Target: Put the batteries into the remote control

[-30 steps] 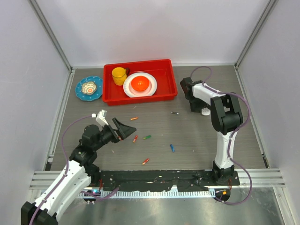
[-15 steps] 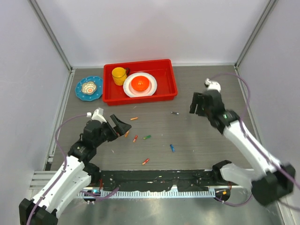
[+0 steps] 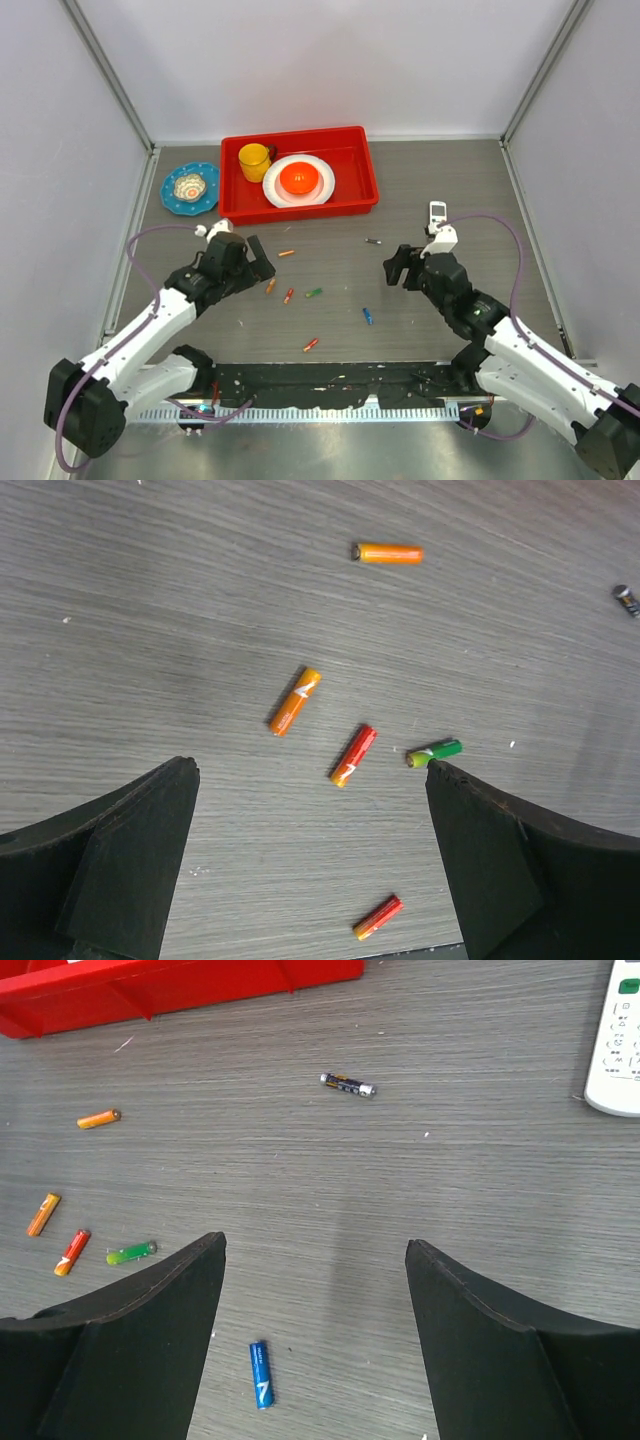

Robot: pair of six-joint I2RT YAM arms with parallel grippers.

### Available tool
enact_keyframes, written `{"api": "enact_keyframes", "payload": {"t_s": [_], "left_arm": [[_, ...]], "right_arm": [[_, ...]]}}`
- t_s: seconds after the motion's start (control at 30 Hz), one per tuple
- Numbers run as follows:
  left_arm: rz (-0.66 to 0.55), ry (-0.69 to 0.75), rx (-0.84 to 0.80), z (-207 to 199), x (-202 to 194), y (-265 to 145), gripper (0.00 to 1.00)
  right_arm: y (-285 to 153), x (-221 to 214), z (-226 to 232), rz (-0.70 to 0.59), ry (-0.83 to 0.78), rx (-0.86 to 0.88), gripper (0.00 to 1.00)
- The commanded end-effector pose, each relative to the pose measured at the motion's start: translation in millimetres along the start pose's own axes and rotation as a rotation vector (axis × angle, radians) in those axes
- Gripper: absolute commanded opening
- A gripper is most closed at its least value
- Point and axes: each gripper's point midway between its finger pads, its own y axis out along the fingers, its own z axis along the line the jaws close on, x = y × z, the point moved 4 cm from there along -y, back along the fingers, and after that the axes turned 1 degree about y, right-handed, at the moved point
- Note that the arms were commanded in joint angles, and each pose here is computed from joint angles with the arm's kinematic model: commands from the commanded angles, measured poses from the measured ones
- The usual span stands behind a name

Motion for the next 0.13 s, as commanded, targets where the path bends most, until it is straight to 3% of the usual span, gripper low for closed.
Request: {"api": "enact_keyframes", "payload": {"t_s": [0.0, 0.1], "left_arm": [[-0.004, 0.015, -0.043, -5.0, -0.5, -1.4, 1.0], [-0.052, 0.011, -0.084, -5.7, 2.9, -6.8, 1.0]], "right_arm": [[1.7, 22.1, 15.7, -0.072, 0.041, 0.051, 0.78], [-1.8, 27.2, 24.2, -0.075, 0.056, 0.1, 0.8]]}}
